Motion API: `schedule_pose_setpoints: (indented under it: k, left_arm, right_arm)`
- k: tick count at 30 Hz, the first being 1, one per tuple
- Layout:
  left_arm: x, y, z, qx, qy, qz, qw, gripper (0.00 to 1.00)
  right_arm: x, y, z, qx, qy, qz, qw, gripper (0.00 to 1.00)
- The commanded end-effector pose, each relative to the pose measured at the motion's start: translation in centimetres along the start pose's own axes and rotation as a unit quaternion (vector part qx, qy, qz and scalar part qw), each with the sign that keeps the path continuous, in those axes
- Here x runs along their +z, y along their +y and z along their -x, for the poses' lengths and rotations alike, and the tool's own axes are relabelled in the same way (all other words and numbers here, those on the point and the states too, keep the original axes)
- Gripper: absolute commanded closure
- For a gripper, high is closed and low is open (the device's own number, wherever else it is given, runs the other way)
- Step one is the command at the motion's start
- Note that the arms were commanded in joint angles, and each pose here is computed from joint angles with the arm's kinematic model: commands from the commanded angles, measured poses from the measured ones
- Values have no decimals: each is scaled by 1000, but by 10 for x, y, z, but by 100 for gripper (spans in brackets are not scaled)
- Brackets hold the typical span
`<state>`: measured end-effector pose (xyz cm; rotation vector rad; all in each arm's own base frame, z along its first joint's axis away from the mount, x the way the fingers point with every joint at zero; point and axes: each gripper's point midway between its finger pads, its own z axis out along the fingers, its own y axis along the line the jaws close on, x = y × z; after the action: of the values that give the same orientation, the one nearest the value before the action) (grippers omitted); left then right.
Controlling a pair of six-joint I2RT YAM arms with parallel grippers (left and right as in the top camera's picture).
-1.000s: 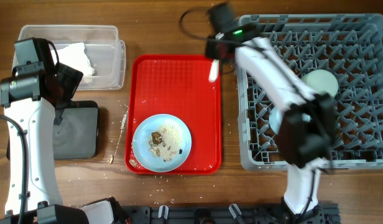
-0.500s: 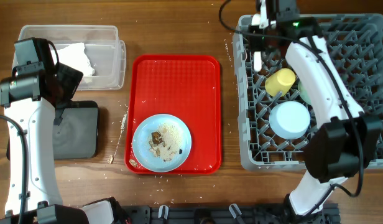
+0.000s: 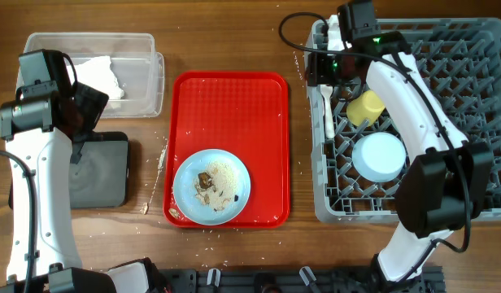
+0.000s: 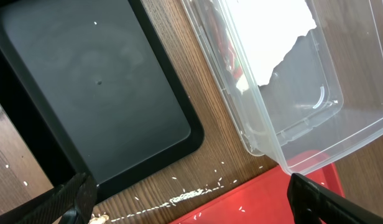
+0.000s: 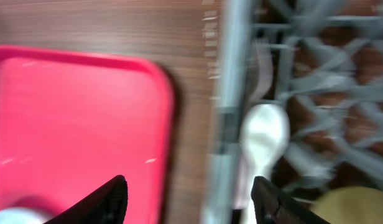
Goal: Sort waste into correct bins and load items into the dishwasher rack
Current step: 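Carry the spoon with the right gripper into the rack and release, then reach the left gripper to the white plate and grasp its rim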
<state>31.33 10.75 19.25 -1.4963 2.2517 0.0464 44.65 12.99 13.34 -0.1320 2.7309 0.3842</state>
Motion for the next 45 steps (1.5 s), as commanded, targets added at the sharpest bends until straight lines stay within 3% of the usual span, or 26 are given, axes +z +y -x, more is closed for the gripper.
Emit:
schedule_pose_setpoints:
  k: [1, 4, 7, 9, 10, 11, 17, 21, 24, 26, 30, 34, 38, 40, 42, 45]
  left_arm:
    - [-4, 2, 5, -10, -11, 0, 1000, 0]
    - [-4, 2, 5, -10, -11, 0, 1000, 0]
    - [-4, 2, 5, -10, -11, 0, 1000, 0]
    - [-4, 2, 5, -10, -11, 0, 1000, 0]
    - [-4, 2, 5, -10, -11, 0, 1000, 0]
    - [-4, 2, 5, -10, -11, 0, 1000, 0]
    - [-4, 2, 5, -10, -11, 0, 1000, 0]
    - [-4, -4, -2, -12, 9, -16, 1000, 0]
    - [-11, -30, -36, -10, 109, -92, 990, 0]
    - [-24, -51, -66, 2, 191, -154, 969, 0]
    - [-34, -73, -113, 113, 225, -181, 951, 2]
    - [-28, -85, -153, 184, 184, -133, 956, 23]
    - [-17, -97, -210, 268, 177, -106, 941, 29]
    - [-5, -93, -256, 313, 201, -72, 925, 37]
    - [9, -83, -287, 327, 215, -31, 920, 47]
    - [33, -64, -332, 340, 233, 34, 911, 49]
  right_arm:
    - [-33, 56, 4, -29, -25, 100, 994, 34]
    - [-46, 53, 12, 19, -49, 79, 996, 33]
    - [-76, 19, 30, 90, -102, 30, 990, 32]
    - [-116, -19, 48, 126, -166, -4, 978, 26]
    - [-134, -39, 52, 149, -191, -23, 970, 3]
    - [-154, -64, 54, 176, -216, -46, 959, 0]
    - [-187, -150, 37, 257, -232, -120, 930, 0]
    - [-187, -156, 35, 263, -231, -124, 929, 0]
    - [-186, -156, 35, 262, -230, -123, 929, 0]
    - [-186, -156, 35, 263, -230, -124, 929, 0]
    - [-186, -156, 35, 263, -230, -124, 929, 0]
    - [-186, -156, 35, 262, -230, -124, 929, 1]
    - [-186, -156, 35, 263, -230, -123, 929, 0]
    - [-186, -156, 35, 263, -230, -124, 929, 0]
    - [-186, -156, 35, 262, -230, -124, 929, 0]
    - [-186, -156, 35, 262, -230, -124, 929, 0]
